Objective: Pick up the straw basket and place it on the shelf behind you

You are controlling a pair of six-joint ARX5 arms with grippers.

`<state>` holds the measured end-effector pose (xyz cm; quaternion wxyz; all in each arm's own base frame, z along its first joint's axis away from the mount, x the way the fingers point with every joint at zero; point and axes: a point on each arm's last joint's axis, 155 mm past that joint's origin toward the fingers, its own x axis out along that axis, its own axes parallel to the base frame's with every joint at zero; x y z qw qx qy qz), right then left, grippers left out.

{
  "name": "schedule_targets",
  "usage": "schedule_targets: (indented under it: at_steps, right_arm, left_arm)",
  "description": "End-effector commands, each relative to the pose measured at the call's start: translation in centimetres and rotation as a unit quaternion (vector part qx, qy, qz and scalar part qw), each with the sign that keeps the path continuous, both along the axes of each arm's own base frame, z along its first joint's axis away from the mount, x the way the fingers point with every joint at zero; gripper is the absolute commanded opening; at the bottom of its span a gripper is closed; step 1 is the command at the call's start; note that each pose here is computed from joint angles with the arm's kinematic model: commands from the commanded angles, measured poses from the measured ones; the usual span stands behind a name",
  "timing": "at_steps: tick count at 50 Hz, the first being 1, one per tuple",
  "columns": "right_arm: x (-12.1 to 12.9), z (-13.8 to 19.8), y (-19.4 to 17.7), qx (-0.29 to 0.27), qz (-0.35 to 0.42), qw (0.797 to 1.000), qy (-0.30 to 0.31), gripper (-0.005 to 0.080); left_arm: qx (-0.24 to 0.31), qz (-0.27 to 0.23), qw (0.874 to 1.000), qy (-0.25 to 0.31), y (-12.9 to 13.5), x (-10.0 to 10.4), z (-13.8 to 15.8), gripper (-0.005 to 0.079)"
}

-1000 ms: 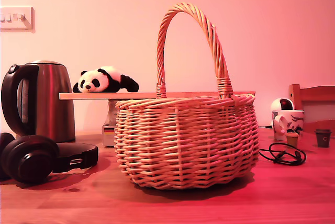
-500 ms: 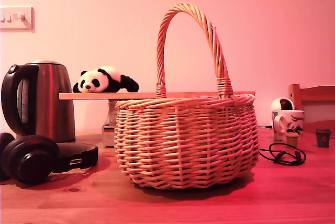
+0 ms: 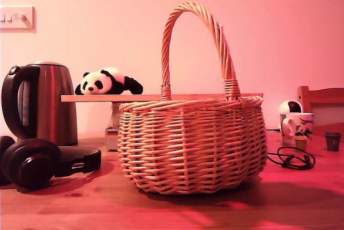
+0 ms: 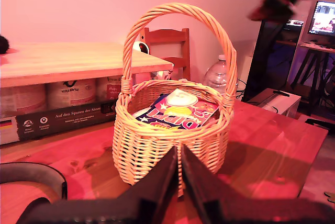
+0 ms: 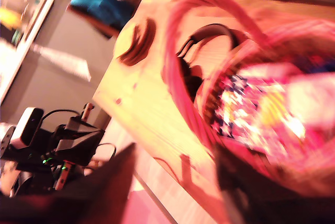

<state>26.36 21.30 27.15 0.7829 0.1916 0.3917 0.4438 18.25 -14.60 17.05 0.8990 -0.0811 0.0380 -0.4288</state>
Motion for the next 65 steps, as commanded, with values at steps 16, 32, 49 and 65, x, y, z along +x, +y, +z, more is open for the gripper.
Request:
schedule_targets:
  at_steps: [16,32,49,65]
  right_arm:
    - [1.9,0.8,4.3,-0.002,0.058,0.998,-0.011,0.0517]
    - [4.4,-1.0,6.3,-0.008,0.071,0.997,-0.003,0.0517]
    - [3.7,-1.4,8.0,-0.002,0.1,0.995,0.0,0.0449]
    - [2.9,1.3,9.5,0.018,0.127,0.991,-0.029,0.0005]
  left_arm:
    - [-0.001,-0.003,1.0,-0.004,-0.1,-0.1,0.0,-0.0019]
    - [-0.001,-0.003,1.0,-0.004,-0.1,-0.1,0.0,-0.0019]
    - [-0.001,-0.003,1.0,-0.004,-0.1,-0.1,0.0,-0.0019]
    - [-0.001,-0.004,1.0,-0.004,-0.1,-0.1,0.0,-0.0019]
